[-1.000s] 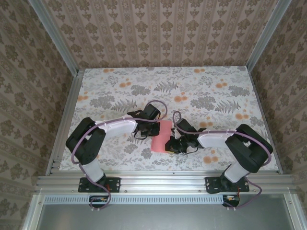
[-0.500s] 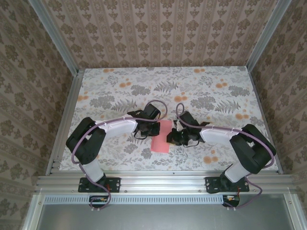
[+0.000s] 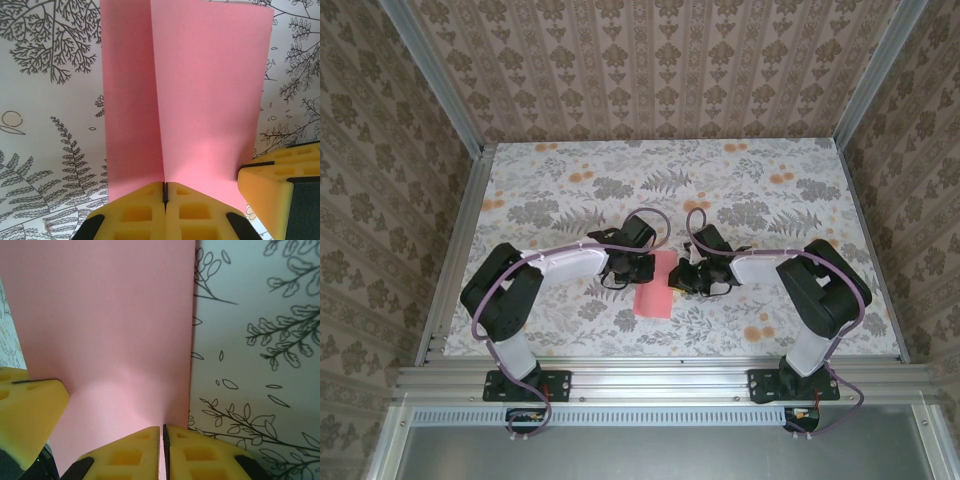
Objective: Fold a paper plane with a square sheet of paper (pick it up from the middle)
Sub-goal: Fold the square sheet of paper in half at the center of the table.
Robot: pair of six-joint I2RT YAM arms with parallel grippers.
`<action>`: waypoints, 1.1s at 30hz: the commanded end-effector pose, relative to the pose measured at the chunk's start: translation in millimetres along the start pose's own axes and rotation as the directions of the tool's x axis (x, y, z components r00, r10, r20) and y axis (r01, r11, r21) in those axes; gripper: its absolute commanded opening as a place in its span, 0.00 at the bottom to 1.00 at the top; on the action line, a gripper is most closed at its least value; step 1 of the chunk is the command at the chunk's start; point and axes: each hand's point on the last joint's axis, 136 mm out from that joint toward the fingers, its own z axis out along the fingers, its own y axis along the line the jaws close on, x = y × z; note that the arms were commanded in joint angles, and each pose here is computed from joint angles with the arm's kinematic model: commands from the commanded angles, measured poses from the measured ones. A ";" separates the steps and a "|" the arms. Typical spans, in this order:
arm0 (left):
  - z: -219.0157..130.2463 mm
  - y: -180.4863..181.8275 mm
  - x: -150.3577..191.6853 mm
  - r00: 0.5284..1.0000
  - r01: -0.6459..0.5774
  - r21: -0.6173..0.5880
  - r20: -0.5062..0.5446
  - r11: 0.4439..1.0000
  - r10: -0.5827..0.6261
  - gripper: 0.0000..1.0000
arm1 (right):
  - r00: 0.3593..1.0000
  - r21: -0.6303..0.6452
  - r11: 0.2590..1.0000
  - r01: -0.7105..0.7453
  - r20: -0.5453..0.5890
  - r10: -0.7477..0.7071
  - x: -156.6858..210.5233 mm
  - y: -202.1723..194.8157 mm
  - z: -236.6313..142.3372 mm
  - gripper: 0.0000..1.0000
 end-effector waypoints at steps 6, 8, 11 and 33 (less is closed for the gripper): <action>1.7 -0.5 1.7 1.000 -0.016 -0.023 -0.024 1.000 0.016 0.00 | 0.998 -0.016 1.000 0.021 0.062 -0.020 -41.9 16.2 -16.9 0.14; 1.2 -1.1 1.8 1.000 -0.016 -0.022 -0.023 1.000 0.015 0.00 | 0.998 -0.022 1.000 0.012 0.055 -0.011 -47.7 14.4 -11.4 0.14; 1.4 -0.6 2.7 1.000 -0.014 -0.024 -0.025 1.000 0.014 0.00 | 0.999 -0.024 1.000 -0.011 0.030 0.011 -48.3 8.7 0.5 0.14; -1.4 2.4 3.3 0.999 0.047 -0.038 -0.016 0.998 -0.047 0.00 | 0.999 -0.002 1.000 0.008 0.032 -0.008 -87.6 11.3 -1.0 0.14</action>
